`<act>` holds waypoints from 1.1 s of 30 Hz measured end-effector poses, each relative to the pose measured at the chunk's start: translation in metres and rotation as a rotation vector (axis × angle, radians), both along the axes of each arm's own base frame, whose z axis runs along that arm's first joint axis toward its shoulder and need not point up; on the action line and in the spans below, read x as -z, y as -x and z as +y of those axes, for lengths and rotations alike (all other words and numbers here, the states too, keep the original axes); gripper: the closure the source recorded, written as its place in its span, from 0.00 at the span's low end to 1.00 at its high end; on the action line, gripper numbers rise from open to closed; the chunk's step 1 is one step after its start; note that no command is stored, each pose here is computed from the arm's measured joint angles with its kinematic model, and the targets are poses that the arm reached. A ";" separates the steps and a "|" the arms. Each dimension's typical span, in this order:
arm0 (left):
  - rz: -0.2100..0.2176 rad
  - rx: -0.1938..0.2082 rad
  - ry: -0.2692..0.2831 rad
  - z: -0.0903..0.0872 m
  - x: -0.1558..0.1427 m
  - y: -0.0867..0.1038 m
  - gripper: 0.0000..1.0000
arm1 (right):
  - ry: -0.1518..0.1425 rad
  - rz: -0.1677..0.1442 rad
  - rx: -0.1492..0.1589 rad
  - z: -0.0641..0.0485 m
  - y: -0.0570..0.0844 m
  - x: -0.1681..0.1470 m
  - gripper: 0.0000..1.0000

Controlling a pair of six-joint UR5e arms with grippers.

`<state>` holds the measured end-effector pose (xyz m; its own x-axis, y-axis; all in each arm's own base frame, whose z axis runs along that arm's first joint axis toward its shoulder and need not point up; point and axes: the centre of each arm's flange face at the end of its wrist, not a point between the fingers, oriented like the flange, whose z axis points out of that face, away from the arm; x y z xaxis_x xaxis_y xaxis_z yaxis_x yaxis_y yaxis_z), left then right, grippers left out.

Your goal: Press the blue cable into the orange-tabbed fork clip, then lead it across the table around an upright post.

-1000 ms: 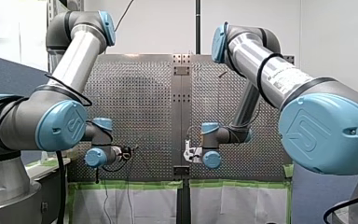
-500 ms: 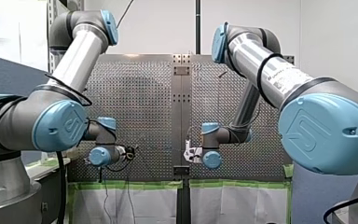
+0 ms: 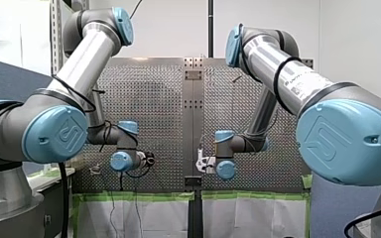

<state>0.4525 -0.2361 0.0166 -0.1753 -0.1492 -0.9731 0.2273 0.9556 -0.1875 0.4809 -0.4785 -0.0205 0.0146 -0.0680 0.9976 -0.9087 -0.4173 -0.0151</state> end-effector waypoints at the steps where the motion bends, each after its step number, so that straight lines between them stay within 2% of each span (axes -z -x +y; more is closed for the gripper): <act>1: 0.000 0.000 -0.001 -0.003 -0.001 -0.001 0.02 | 0.000 0.000 0.000 0.000 0.000 0.000 1.00; 7: -0.007 0.001 -0.007 -0.023 -0.007 -0.005 0.02 | 0.000 0.000 0.000 0.000 0.000 0.001 1.00; 13: -0.008 -0.005 -0.018 -0.039 -0.009 -0.001 0.02 | 0.000 0.000 0.000 0.000 0.000 0.001 1.00; 19: -0.006 -0.060 -0.044 -0.031 -0.010 -0.005 0.02 | 0.001 -0.001 0.000 0.000 0.000 0.001 1.00; 27: -0.023 -0.145 -0.060 -0.018 -0.014 -0.019 0.02 | 0.001 0.000 -0.001 0.001 0.000 0.002 1.00; 30: -0.025 -0.165 -0.062 -0.016 -0.015 -0.021 0.02 | 0.000 0.000 -0.002 0.001 -0.001 0.002 1.00; 33: -0.024 -0.166 -0.058 -0.015 -0.015 -0.023 0.02 | 0.000 0.000 -0.004 0.002 -0.002 0.002 1.00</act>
